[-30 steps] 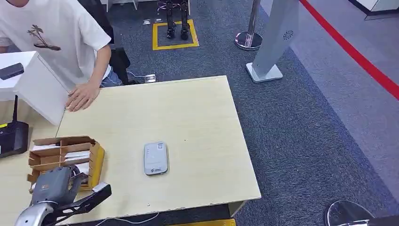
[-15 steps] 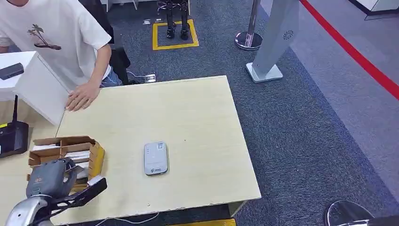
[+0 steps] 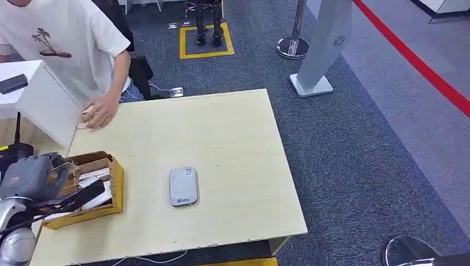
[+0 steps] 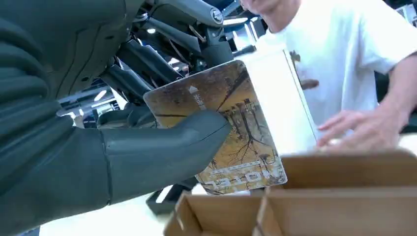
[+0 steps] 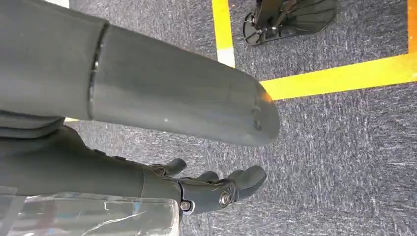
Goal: Pass the card to the sensor for recognition and then transmit it.
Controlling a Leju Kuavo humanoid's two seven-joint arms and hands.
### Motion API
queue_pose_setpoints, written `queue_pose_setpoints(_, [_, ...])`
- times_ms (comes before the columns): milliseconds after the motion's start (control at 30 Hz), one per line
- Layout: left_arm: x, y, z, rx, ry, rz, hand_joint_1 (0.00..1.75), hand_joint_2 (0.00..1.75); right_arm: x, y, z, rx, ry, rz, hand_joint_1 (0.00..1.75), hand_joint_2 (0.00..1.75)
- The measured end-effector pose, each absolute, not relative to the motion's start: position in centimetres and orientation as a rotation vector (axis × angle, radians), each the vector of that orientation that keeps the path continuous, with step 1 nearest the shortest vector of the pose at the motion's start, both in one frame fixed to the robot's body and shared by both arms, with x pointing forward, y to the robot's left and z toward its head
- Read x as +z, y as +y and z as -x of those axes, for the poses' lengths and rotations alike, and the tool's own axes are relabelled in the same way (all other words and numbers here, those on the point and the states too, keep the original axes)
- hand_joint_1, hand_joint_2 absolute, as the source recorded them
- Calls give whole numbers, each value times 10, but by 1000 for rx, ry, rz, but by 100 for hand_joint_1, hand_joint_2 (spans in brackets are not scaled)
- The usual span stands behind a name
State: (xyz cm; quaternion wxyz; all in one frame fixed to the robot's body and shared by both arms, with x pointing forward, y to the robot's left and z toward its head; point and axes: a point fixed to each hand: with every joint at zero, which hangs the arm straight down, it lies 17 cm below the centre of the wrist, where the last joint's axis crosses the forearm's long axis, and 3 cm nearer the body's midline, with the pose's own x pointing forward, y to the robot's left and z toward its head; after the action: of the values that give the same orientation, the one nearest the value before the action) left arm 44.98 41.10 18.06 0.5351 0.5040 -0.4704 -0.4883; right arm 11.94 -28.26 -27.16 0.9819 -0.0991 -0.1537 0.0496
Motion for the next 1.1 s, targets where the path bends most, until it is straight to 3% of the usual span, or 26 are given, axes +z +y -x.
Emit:
queue_pose_setpoints(433, [250,451,-478,-1151,-1164,-1186,175,175,-272,-284,-117,105,-293,205,0,175])
queue_pose_setpoints(633, [305,484,-496,-1072,-1130,-1335,175,175,-272,-283,-118,107,-295,201,0,175])
queue_pose_setpoints(1100, [300,520,-522,-1013,-974,-1442,175,175,-271,-276,-124,146,-306,186,0,175])
